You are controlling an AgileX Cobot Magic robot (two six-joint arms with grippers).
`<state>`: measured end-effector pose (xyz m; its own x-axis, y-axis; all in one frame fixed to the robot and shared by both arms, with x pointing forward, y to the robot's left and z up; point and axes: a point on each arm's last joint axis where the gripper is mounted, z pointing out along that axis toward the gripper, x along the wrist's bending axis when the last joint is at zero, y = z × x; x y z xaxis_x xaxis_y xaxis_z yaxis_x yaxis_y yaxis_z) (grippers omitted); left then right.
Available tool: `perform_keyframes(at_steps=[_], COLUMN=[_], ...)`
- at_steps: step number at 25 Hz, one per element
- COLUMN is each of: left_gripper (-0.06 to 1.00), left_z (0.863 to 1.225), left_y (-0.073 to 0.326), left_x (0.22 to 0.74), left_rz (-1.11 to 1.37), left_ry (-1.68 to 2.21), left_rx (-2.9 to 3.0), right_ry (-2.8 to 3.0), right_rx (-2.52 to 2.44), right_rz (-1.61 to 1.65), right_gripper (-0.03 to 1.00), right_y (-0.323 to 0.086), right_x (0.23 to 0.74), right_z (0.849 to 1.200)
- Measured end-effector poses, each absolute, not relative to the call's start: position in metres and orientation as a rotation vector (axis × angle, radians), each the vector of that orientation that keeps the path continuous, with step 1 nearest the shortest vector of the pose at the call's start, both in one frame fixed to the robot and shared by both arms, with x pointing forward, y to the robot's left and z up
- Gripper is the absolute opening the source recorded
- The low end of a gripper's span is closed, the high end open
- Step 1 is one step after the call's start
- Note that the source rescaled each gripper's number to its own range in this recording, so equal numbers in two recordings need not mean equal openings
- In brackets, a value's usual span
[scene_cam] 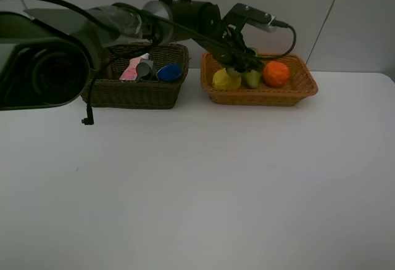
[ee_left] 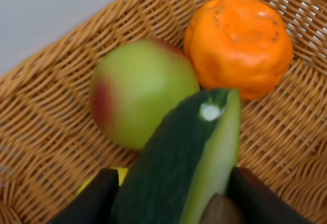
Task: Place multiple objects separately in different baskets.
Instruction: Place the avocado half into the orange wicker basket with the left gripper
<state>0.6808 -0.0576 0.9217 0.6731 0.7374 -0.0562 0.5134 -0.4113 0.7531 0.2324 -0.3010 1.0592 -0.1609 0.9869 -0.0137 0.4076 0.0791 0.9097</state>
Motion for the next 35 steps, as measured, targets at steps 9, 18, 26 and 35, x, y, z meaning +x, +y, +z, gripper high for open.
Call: perform_keyframes(at_steps=[9, 18, 26, 35], left_gripper=[0.60, 0.60, 0.60, 0.60], left_z=[0.9228, 0.9228, 0.9228, 0.9225], left_y=[-0.0579, -0.0579, -0.0578, -0.0565], left_x=[0.6818, 0.6818, 0.6819, 0.6828], left_rz=[0.388, 0.406, 0.418, 0.456], left_ry=[0.936, 0.900, 0.879, 0.849], left_rx=[2.101, 2.120, 2.131, 2.156], right_ry=[1.662, 1.662, 1.662, 1.662], right_rx=[1.401, 1.401, 1.401, 1.401], right_rz=[1.055, 1.055, 1.055, 1.055], right_gripper=[1.00, 1.00, 1.00, 1.00], right_y=[-0.3010, -0.3010, -0.3010, -0.3010], right_x=[0.2324, 0.2324, 0.2324, 0.2324], right_z=[1.0592, 1.0592, 1.0592, 1.0592])
